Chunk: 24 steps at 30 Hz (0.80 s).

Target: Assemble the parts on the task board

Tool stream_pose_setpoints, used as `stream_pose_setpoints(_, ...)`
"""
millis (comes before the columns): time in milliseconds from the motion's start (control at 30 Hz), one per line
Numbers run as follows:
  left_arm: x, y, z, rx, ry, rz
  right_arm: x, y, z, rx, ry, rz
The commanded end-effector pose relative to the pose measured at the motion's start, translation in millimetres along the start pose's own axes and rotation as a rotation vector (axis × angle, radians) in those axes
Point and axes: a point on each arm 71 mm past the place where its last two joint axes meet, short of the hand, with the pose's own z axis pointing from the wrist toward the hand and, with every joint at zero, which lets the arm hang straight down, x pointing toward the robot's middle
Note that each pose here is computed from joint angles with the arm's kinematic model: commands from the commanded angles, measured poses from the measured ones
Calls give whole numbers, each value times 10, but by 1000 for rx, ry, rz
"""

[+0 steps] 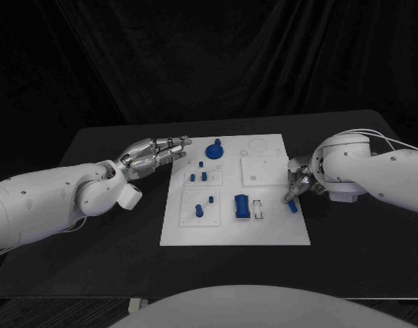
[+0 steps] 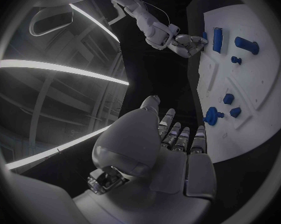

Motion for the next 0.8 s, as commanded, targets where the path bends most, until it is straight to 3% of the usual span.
stream_pose_setpoints(33, 16, -4, 7, 9, 11, -11, 58, -14, 13, -5, 4, 89)
stream_pose_setpoints(800, 21, 5, 17, -1, 17, -14, 57, 151, -106, -88, 42, 217)
